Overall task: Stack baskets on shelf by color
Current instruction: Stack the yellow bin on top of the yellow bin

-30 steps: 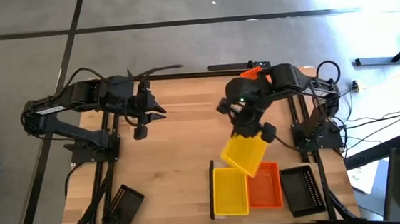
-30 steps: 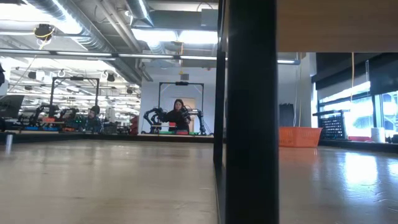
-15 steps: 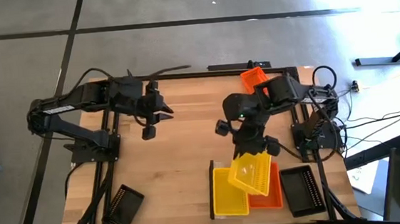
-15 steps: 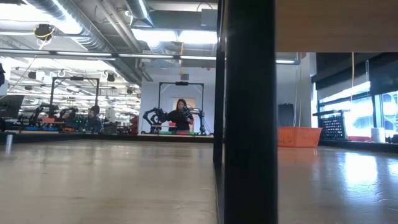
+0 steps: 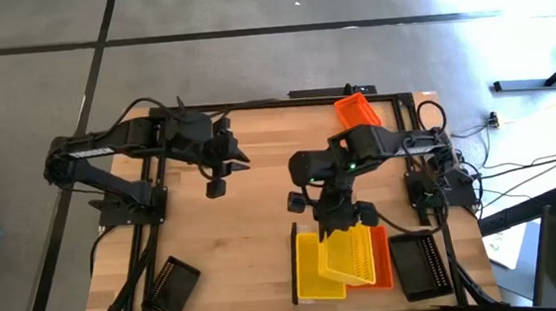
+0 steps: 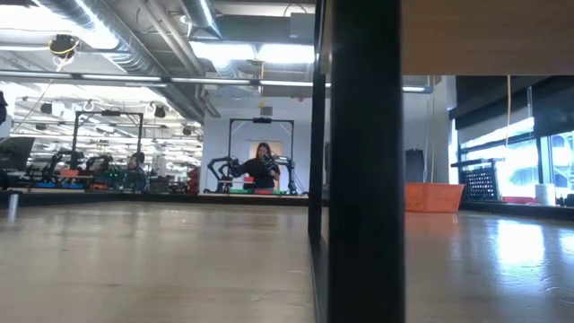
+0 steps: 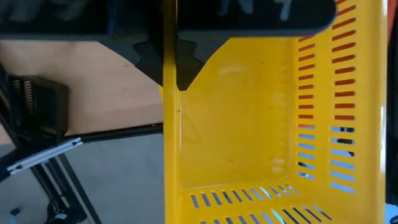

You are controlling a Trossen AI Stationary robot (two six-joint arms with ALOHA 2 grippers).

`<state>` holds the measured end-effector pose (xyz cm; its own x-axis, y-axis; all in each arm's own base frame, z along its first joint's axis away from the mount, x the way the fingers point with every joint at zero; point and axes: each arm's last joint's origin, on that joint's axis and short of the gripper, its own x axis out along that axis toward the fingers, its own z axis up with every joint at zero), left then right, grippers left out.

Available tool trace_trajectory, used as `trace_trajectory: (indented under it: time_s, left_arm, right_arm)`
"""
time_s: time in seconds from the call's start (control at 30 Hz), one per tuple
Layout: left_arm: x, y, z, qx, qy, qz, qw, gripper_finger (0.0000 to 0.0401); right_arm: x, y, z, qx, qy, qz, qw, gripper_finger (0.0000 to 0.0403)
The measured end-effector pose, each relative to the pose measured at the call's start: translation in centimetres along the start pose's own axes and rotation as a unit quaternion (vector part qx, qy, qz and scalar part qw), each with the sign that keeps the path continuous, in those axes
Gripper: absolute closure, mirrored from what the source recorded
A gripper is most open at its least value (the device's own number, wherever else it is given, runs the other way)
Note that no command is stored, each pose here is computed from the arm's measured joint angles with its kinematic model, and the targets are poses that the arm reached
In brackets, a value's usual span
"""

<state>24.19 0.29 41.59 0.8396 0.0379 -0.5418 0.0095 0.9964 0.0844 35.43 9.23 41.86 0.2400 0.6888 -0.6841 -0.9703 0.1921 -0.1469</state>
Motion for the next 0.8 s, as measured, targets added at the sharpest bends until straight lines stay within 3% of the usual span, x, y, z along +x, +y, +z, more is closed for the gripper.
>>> trace_trajectory:
  time_s: [0.27,0.8]
  left_arm:
    - [-0.2,-1.6,0.3,0.015,-0.015,-0.061,0.998,0.0334]
    - [-0.7,-2.9,0.3,0.031,-0.021,-0.082,0.996,0.0334]
  right_arm:
    - [0.8,-1.3,-1.3,0.024,0.008,0.003,1.0,0.0403]
    - [4.2,-3.4,-3.6,0.076,0.042,0.025,0.996,0.0403]
